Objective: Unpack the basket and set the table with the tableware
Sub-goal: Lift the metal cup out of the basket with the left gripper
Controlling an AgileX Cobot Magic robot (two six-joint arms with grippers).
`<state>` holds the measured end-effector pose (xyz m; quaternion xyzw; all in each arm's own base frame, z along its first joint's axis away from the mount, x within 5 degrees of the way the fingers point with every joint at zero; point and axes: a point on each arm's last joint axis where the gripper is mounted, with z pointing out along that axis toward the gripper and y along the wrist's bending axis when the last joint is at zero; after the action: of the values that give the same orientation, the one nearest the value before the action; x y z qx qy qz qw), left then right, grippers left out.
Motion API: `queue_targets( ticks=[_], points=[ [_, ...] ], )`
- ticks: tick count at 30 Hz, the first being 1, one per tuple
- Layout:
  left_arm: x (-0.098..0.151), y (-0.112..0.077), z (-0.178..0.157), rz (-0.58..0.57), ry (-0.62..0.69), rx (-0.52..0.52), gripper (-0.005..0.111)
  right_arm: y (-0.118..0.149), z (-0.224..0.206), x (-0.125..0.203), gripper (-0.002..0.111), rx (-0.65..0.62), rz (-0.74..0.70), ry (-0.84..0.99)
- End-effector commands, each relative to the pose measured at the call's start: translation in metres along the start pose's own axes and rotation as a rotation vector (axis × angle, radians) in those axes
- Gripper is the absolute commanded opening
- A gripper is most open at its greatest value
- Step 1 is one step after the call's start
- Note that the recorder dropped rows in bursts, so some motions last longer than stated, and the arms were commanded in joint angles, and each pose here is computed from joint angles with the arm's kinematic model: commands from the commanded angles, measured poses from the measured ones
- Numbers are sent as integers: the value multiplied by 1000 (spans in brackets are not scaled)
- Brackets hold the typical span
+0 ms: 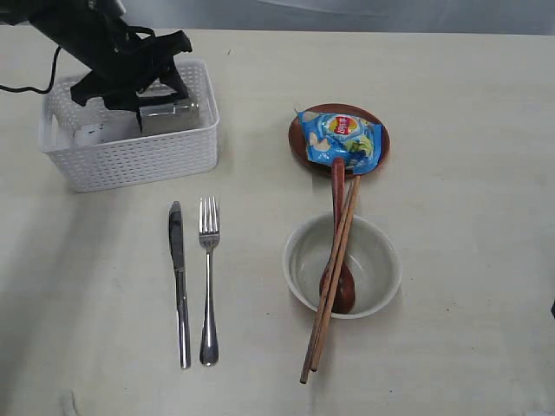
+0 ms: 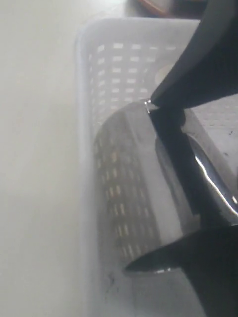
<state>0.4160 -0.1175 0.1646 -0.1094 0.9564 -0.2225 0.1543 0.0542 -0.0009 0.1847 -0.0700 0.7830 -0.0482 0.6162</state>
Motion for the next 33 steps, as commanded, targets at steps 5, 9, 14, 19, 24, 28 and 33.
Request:
queue_targets(
  ticks=[5, 9, 14, 19, 24, 28, 33],
  points=[
    [3, -6, 4, -2, 15, 66, 14, 0, 0, 0, 0, 4, 1, -7],
    [4, -6, 4, 28, 30, 66, 0, 0, 0, 0, 0, 4, 1, -7],
    [3, -6, -10, 118, 8, 8, 0, 0, 0, 0, 0, 4, 1, -7],
    [-3, -4, -41, 177, -56, -95, 0, 0, 0, 0, 0, 4, 1, -7],
    [-4, -19, -78, 211, -132, -65, 0, 0, 0, 0, 0, 4, 1, -7],
    [-3, -42, -104, 276, -173, -23, 0, 0, 0, 0, 0, 4, 1, -7],
    [8, -89, -124, 399, -224, 55, 0, 0, 0, 0, 0, 4, 1, -7]
  ],
)
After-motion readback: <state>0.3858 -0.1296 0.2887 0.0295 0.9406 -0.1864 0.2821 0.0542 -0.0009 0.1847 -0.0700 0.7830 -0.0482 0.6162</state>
